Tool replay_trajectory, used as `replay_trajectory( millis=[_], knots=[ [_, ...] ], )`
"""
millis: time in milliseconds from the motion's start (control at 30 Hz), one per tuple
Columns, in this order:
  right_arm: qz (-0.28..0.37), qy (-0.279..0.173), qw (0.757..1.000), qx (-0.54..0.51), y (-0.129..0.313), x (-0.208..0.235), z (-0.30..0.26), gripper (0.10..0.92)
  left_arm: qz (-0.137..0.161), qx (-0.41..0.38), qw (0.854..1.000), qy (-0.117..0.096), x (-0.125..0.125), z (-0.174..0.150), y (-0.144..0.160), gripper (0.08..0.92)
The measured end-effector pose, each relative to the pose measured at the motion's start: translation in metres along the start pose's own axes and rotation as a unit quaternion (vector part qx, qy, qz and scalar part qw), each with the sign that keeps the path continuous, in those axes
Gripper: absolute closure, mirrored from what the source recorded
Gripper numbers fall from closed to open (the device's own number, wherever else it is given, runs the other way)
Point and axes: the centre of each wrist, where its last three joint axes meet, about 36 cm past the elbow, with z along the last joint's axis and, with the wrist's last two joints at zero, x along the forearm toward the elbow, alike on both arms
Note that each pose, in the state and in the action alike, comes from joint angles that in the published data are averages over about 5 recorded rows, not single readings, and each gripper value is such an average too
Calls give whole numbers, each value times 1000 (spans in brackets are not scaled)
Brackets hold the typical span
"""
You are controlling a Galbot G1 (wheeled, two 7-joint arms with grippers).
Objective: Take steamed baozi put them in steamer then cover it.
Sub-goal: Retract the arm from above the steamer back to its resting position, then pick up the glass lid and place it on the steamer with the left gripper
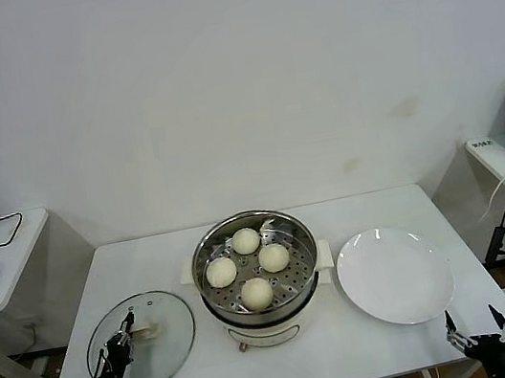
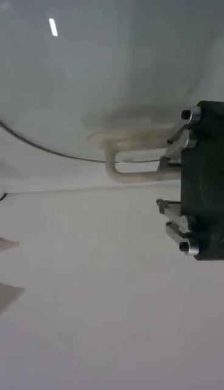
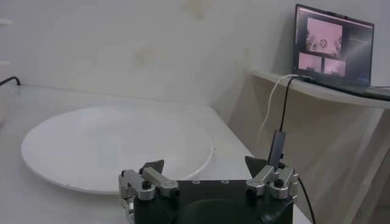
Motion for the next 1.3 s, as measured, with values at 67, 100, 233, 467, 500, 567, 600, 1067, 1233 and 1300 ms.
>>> replay_trajectory(
  millis=[67, 100, 233, 467, 500, 567, 600, 1067, 1233, 1300],
  knots=[
    [-2, -1, 1000, 2, 0, 1, -1, 200, -4, -1, 1000, 0, 2, 1, 2, 844],
    [-3, -2, 1000, 3, 0, 1, -2, 200, -7, -2, 1000, 1, 3, 2, 3, 851],
    [-5, -5, 1000, 7, -2, 3, -5, 200, -19, -8, 1000, 3, 8, 6, 15, 852],
    [-13, -9, 1000, 13, -1, 7, -12, 200, -38, -15, 999, 17, 22, 19, 47, 852],
    [-15, -9, 1000, 13, 0, 7, -13, 200, -40, -15, 999, 20, 24, 21, 53, 852],
    [-19, -10, 1000, 15, 1, 8, -14, 200, -46, -17, 999, 25, 29, 26, 67, 852],
    [-21, -11, 1000, 16, 2, 9, -15, 200, -48, -18, 998, 27, 31, 28, 75, 852],
    [-40, -15, 999, 26, 17, 13, -16, 200, -68, 31, 997, 14, 38, -14, 181, 852],
    [-45, -16, 998, 31, 27, 12, -13, 200, -74, 48, 996, -12, 32, -57, 202, 852],
    [-48, -16, 998, 34, 30, 11, -12, 200, -76, 53, 995, -22, 28, -74, 207, 852]
  ],
)
